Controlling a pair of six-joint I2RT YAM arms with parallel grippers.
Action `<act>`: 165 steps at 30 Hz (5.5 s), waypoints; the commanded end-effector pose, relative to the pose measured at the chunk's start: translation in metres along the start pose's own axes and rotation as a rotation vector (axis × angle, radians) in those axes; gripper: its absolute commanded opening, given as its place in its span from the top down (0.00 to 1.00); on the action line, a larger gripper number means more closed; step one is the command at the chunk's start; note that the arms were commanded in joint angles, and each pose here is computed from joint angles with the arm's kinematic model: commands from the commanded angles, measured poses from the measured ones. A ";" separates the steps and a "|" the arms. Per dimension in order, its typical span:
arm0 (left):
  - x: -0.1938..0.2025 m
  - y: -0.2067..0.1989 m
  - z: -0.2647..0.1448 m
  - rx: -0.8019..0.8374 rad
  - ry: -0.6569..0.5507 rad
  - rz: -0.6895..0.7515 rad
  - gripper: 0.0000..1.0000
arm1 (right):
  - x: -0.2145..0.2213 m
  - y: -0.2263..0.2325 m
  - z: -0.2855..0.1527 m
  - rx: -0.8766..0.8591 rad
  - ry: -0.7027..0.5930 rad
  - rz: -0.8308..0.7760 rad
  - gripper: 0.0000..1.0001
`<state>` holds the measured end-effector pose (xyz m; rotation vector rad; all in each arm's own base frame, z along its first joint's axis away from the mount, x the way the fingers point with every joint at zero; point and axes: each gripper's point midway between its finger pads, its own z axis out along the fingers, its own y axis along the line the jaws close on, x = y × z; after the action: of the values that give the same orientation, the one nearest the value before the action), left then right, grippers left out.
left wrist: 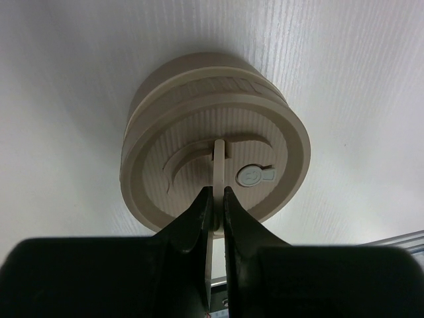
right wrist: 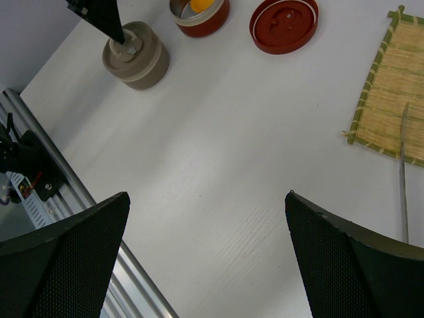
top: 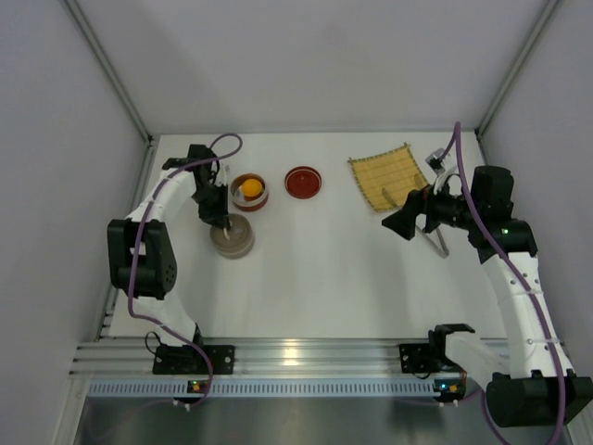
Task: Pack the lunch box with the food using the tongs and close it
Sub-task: Close the box lid on the packing box.
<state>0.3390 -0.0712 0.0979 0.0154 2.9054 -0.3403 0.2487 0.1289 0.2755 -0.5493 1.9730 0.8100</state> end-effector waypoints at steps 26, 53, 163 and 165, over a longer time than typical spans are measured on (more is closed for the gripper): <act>0.018 0.005 -0.001 -0.001 -0.035 -0.050 1.00 | -0.015 0.000 -0.003 -0.003 -0.051 -0.039 0.01; 0.071 0.005 0.035 0.001 0.107 0.533 1.00 | -0.014 -0.005 -0.001 0.008 -0.039 -0.037 0.01; 0.081 -0.011 0.019 0.134 0.023 0.594 1.00 | -0.013 -0.005 -0.002 0.017 -0.037 -0.045 0.01; 0.082 -0.008 0.020 0.131 0.033 0.658 1.00 | -0.013 -0.005 -0.002 0.015 -0.035 -0.046 0.01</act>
<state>0.2678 -0.0919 0.0801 0.7718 2.7123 -0.4224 0.2510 0.1282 0.2722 -0.5456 1.9855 0.8081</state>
